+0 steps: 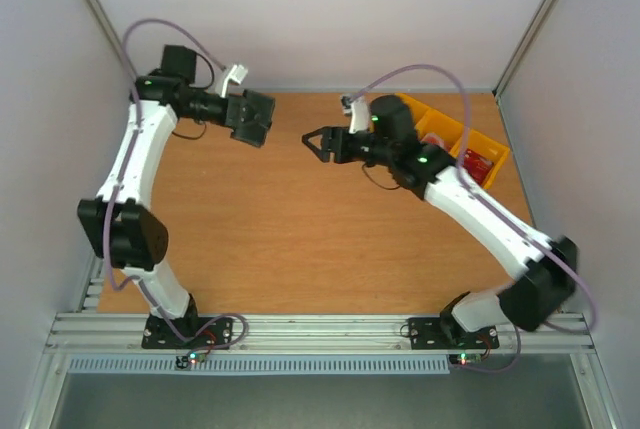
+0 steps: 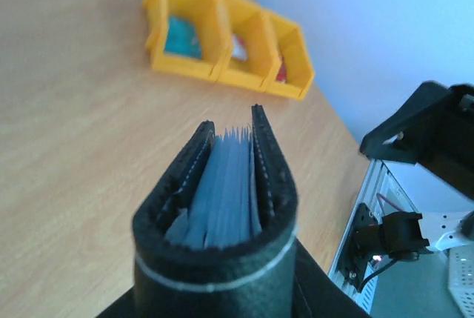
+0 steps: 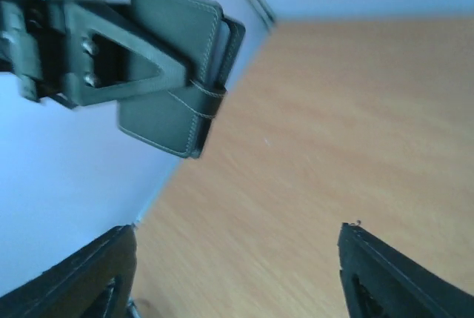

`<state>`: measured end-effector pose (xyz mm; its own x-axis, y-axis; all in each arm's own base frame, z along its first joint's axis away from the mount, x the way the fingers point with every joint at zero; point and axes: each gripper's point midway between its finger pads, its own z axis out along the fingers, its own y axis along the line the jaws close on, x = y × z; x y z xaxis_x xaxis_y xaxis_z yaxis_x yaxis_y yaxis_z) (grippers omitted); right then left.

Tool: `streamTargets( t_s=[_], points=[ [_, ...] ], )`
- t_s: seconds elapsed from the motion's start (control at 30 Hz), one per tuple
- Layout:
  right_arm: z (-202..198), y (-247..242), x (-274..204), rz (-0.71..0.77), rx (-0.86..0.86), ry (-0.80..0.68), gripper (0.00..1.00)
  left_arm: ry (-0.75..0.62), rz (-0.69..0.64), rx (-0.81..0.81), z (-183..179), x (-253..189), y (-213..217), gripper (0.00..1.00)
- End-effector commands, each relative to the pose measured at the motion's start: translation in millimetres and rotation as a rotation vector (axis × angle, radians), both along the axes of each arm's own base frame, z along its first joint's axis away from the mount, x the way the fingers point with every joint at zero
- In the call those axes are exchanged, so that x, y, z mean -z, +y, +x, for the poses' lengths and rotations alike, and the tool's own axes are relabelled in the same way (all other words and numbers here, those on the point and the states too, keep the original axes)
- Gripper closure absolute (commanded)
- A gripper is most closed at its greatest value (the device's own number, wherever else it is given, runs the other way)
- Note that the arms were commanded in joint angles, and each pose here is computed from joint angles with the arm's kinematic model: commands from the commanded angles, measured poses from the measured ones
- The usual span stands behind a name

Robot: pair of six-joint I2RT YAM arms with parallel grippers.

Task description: Take the credit cards out of the card holder

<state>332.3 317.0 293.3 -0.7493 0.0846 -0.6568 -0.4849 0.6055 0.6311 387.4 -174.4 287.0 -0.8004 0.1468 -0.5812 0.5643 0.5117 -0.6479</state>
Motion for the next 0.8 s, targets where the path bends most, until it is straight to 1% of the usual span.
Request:
streamTargets(
  t_s=[0.0,0.03,0.07,0.13,0.2,0.3,0.33,0.37,0.4,0.47,0.53,0.67,0.73,0.77],
  points=[
    [-31.3,-18.6,-75.1,-0.047,-0.096,-0.384,0.10,-0.144,-0.022,0.014,-53.2,-88.1,-1.1,1.00],
    [-41.0,-16.6,-91.0,-0.017,-0.128,-0.442,0.03,-0.198,-0.035,0.018,-63.9,-101.3,-0.9,1.00],
    [-49.9,-13.7,-104.8,0.009,-0.160,-0.492,0.02,-0.259,-0.049,0.027,-75.3,-114.3,-1.3,1.00],
    [-65.7,-4.5,-124.8,0.042,-0.224,-0.566,0.01,-0.388,-0.082,0.053,-100.1,-136.1,-3.3,1.00],
    [-79.8,9.0,-132.7,0.042,-0.289,-0.603,0.01,-0.561,-0.117,0.075,-120.9,-160.6,-6.6,1.00],
    [-95.4,23.2,-138.4,0.081,-0.378,-0.610,0.02,-0.756,-0.219,0.047,-141.9,-196.6,-10.9,1.00],
    [-101.7,26.4,-140.9,0.108,-0.411,-0.609,0.02,-0.752,-0.273,0.038,-149.1,-205.4,-13.5,1.00],
    [-108.5,28.6,-143.8,0.136,-0.446,-0.607,0.02,-0.760,-0.307,0.049,-156.9,-210.6,-16.9,1.00],
    [-116.8,30.3,-147.7,0.165,-0.488,-0.608,0.02,-0.739,-0.336,0.059,-163.9,-213.5,-20.6,1.00],
    [-134.3,33.2,-154.8,0.218,-0.574,-0.611,0.02,-0.738,-0.369,0.072,-173.2,-217.3,-25.5,1.00],
    [-148.0,36.0,-159.2,0.254,-0.640,-0.622,0.03,-0.773,-0.402,0.064,-176.2,-220.2,-25.8,1.00],
    [-158.6,48.9,-159.2,0.274,-0.701,-0.626,0.05,-0.757,-0.445,0.076,-179.3,-215.5,-28.6,1.00],
    [-152.0,56.6,-157.8,0.269,-0.689,-0.615,0.10,-0.740,-0.464,0.085,-183.0,-212.6,-31.4,1.00],
    [-147.4,60.2,-156.2,0.263,-0.682,-0.605,0.16,-0.741,-0.478,0.104,-187.5,-213.1,-34.3,1.00]
  ],
)
